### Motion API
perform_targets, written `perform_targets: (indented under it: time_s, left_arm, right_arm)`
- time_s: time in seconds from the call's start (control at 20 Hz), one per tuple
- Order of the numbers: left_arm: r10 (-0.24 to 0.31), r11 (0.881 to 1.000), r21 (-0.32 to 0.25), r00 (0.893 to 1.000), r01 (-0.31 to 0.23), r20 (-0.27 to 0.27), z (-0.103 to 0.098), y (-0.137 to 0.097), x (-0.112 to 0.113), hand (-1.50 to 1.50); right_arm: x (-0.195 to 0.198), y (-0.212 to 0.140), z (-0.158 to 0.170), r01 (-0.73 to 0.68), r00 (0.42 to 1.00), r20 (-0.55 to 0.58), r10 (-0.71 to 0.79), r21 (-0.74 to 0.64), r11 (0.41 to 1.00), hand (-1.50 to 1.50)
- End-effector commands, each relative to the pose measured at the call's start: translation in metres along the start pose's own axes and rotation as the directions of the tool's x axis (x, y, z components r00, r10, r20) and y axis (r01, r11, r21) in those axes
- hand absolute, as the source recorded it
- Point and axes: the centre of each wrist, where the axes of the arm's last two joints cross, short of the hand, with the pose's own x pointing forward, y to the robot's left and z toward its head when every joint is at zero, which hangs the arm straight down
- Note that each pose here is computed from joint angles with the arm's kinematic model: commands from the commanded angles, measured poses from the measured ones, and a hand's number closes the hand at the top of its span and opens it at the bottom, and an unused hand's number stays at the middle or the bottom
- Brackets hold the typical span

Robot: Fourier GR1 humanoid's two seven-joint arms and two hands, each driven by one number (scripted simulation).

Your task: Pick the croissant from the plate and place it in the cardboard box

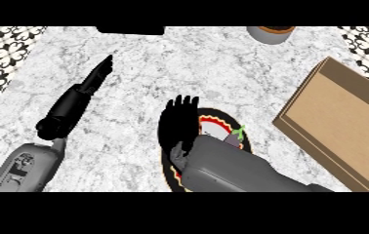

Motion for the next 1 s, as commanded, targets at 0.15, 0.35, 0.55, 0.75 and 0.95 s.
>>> perform_targets:
  time_s: [0.15,0.35,0.55,0.75,0.95]
  left_arm:
    - [-0.021,1.000,0.007,1.000,0.021,-0.006,-0.002,0.006,-0.001,0.00]
    - [-0.004,1.000,0.008,1.000,0.004,-0.005,-0.003,0.010,-0.005,0.00]
    - [-0.001,1.000,0.015,1.000,0.001,0.004,-0.010,0.002,0.011,0.00]
    - [-0.008,1.000,0.003,1.000,0.008,0.000,-0.006,0.008,0.005,0.00]
    - [-0.012,1.000,0.014,1.000,0.012,-0.011,-0.001,0.010,0.000,0.00]
  right_arm:
    - [0.020,0.006,-0.002,-0.112,0.960,-0.256,0.112,0.016,0.994,-1.50]
    - [0.024,0.009,-0.003,-0.106,0.958,-0.268,0.104,0.010,0.994,-1.50]
    - [0.022,0.019,-0.014,-0.113,0.952,-0.282,0.123,0.052,0.992,-1.50]
    - [0.023,0.032,-0.022,-0.138,0.936,-0.320,0.149,0.057,0.989,-1.50]
    - [0.021,0.017,-0.027,-0.147,0.933,-0.321,0.160,0.067,0.987,-1.50]
